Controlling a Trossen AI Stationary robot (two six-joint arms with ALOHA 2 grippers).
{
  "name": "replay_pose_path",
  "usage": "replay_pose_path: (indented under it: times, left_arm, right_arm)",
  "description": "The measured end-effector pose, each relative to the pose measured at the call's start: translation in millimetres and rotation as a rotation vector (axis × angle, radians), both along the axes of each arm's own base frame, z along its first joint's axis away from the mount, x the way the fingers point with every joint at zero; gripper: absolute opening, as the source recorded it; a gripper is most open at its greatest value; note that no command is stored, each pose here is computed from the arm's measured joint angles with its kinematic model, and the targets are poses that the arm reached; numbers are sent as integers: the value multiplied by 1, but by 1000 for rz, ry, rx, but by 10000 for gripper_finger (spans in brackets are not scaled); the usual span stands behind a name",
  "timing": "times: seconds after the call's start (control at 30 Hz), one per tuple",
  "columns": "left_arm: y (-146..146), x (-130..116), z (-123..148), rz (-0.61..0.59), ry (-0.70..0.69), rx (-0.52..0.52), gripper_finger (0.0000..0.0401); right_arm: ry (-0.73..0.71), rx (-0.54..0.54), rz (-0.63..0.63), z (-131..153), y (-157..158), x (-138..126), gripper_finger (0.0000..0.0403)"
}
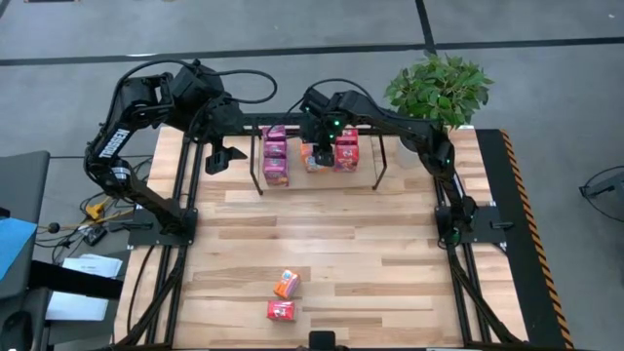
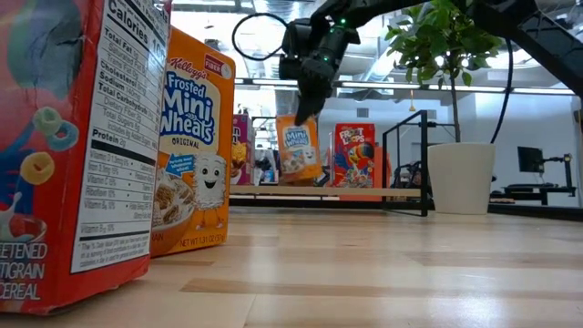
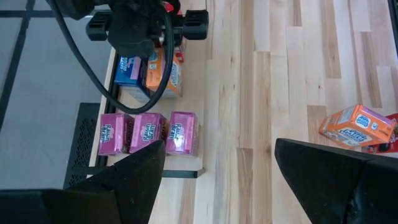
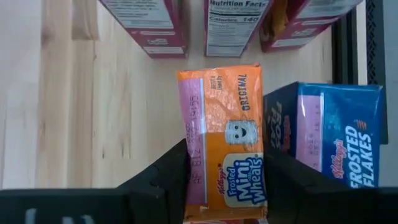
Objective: Stack cereal on shelf
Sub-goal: Put the top orange cereal box on the shelf
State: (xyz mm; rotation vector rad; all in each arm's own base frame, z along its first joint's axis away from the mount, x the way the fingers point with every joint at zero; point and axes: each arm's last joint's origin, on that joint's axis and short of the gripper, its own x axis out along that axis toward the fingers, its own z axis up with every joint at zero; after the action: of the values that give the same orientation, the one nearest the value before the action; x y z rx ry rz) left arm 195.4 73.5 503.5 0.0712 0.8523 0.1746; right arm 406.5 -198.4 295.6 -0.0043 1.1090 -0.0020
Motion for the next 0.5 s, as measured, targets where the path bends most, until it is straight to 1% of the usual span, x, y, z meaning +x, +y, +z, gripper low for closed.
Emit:
replay_pose_path:
  times: [0.2, 0.3, 0.43, 0.5]
  left_arm:
    - [0, 0, 0, 1, 0, 0, 297]
    - [0, 0, 0, 1, 0, 0, 297]
    - [0, 0, 0, 3, 1, 2, 297]
    - [0, 0, 0, 4, 1, 2, 297]
  right_arm:
    - [-36, -32, -14, 0, -2, 4, 172]
    - [-17, -21, -15, -1, -1, 3, 171]
    - [4, -3, -23, -1, 4, 3, 180]
    - [19, 5, -24, 2, 8, -1, 183]
